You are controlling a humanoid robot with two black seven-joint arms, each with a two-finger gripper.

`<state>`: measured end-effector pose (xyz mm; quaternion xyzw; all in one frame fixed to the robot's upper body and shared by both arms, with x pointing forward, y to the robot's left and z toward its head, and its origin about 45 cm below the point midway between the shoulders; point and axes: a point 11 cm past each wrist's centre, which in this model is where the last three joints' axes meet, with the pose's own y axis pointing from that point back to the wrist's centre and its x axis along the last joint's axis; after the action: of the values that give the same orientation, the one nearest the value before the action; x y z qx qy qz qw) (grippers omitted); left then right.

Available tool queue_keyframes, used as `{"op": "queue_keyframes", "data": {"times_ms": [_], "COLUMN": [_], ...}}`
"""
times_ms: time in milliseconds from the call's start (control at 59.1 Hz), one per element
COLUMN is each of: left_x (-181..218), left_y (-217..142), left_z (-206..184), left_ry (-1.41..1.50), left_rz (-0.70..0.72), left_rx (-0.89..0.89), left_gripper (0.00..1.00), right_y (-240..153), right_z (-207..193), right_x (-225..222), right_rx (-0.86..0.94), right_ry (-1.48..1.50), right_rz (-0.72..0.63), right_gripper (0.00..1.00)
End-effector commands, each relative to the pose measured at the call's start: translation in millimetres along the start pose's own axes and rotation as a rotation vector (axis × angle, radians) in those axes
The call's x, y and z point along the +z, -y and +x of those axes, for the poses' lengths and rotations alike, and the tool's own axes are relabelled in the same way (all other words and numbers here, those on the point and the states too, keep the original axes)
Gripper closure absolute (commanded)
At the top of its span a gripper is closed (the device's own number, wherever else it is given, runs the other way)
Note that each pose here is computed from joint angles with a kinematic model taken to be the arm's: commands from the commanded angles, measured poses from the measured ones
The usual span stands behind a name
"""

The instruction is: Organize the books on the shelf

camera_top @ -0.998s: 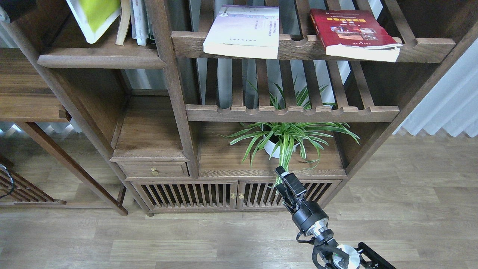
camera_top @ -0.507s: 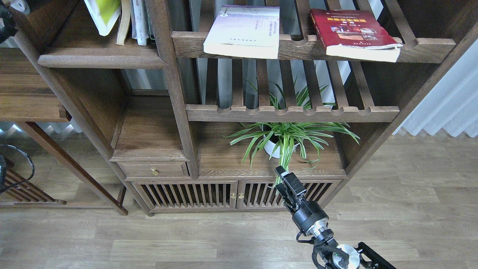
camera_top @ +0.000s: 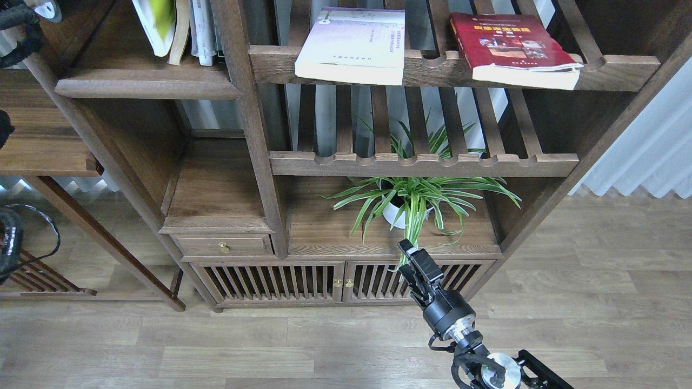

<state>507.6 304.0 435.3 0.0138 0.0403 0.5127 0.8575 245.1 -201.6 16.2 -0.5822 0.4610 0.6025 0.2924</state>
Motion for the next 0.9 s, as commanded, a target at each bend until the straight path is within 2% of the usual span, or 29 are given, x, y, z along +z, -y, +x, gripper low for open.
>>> {"op": "queue_keyframes", "data": {"times_ms": [0, 321, 879], "left_x": [3.8, 7.1, -0.8], "left_y": [-2.8, -17.7, -9.0], "left_z": [3.2, 22.3, 26.7], "left_ry": [0.013, 0.046, 0.049], "left_rz": [0.0, 0.015, 0.031], "left_rx": [0.008, 0.055, 0.081], "left_gripper": [0.95, 0.95, 0.95], "right_y": [0.7, 2.8, 5.0], "right_z": [-1.5, -7.6, -13.3], "right_x": [0.6, 1.9, 2.8], "right_rx": [-0.005, -0.025, -0.043], "right_ry": [0.001, 0.003, 0.005], "right_rz": [-0.002, -0.005, -0.007], "right_gripper": [0.02, 0.02, 0.02]}}
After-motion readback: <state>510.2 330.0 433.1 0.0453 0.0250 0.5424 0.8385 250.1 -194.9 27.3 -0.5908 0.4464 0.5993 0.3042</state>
